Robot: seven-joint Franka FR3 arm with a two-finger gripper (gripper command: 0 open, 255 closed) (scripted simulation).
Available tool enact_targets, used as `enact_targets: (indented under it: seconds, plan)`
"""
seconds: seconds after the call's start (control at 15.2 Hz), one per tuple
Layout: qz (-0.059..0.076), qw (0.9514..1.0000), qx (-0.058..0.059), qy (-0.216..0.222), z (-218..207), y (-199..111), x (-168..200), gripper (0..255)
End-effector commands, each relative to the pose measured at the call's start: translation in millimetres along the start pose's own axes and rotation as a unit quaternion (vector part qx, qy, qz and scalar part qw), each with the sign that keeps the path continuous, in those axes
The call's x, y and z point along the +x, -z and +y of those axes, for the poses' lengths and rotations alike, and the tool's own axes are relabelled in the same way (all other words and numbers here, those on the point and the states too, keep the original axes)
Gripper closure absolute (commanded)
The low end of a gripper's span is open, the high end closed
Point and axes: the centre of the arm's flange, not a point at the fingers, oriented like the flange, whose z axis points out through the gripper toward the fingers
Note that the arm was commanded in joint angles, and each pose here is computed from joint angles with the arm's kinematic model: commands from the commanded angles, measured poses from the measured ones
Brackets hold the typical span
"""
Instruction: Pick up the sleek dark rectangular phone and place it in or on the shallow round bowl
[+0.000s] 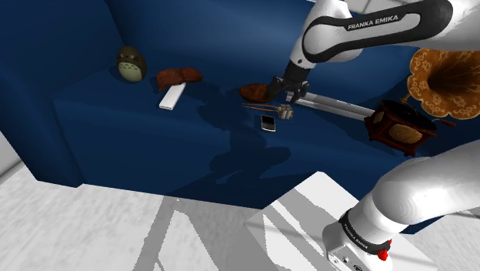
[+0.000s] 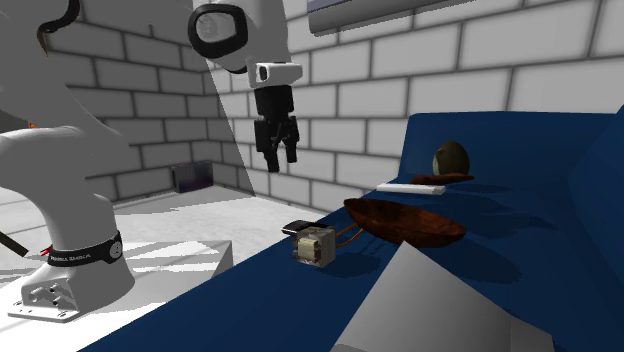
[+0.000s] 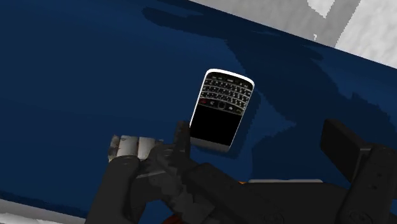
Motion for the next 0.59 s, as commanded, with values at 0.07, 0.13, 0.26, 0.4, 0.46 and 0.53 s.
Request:
enact_targets:
  seconds: [0.07,0.13,0.26,0.4,0.46,0.53]
  plan:
    - [-0.003,0.9995,-0.002,-0.03,5,-36,20,0]
    - [-0.005,0.9992,-0.002,-0.04,7,-47,27,0]
    - [-0.007,0.9982,-0.003,-0.06,12,-70,40,0]
    - [-0.01,0.9968,-0.005,-0.08,17,-93,53,0]
    - [-0.01,0.9965,-0.005,-0.083,18,-97,55,0]
    - [-0.01,0.9965,-0.005,-0.083,18,-102,55,0]
